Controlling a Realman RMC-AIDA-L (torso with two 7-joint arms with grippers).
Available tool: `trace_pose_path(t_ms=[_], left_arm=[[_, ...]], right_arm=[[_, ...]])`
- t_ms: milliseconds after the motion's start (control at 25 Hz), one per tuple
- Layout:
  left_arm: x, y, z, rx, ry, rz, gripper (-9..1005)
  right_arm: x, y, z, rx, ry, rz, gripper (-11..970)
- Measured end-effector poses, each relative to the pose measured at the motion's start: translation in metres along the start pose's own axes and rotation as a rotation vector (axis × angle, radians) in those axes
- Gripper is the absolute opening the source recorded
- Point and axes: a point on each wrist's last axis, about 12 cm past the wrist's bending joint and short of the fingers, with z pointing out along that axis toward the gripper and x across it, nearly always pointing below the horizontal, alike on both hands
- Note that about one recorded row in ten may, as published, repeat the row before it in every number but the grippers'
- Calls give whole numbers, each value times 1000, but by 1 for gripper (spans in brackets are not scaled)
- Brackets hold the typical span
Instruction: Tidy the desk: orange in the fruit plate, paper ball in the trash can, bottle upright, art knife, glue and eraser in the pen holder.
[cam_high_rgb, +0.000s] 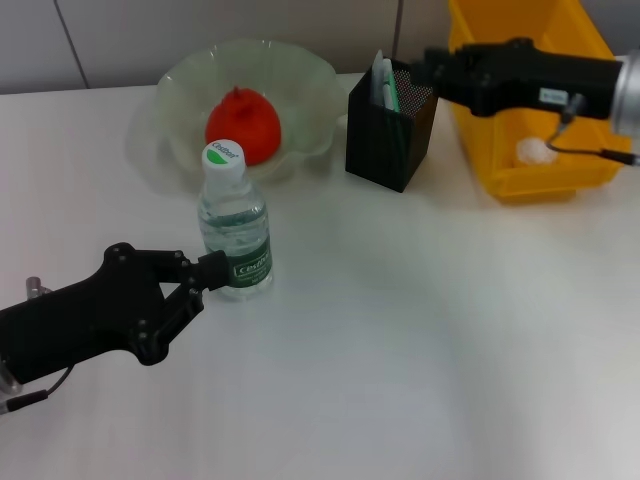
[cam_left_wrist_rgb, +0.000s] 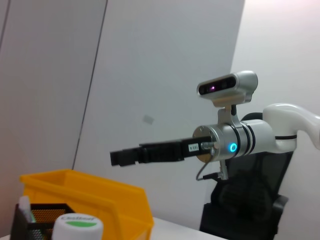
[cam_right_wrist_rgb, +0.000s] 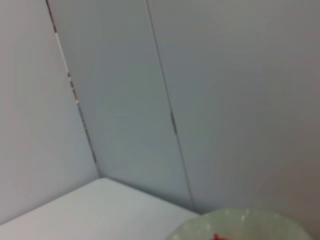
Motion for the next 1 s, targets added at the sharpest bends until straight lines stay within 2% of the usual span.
trace_pose_path(t_ms=[200, 320, 480, 560, 880, 1000], left_arm=[[-2, -1, -2, 19, -5, 2, 14], [-11, -1, -5, 72, -12, -7, 14], [-11, -1, -5, 72, -12, -7, 15], [-17, -1, -5, 94, -10, -19, 16], [-22, -2, -5, 119, -18, -37, 27], [-24, -4, -5, 135, -22, -46, 163]], right_arm=[[2, 12, -26, -60, 22, 39, 257], [3, 21, -40, -107, 39, 65, 262], [6, 31, -61, -155, 55, 101, 268], [9, 35, -72, -179, 57, 117, 271], [22, 52, -105, -313, 80, 163, 411], [24, 62, -114, -395, 97, 155, 463]])
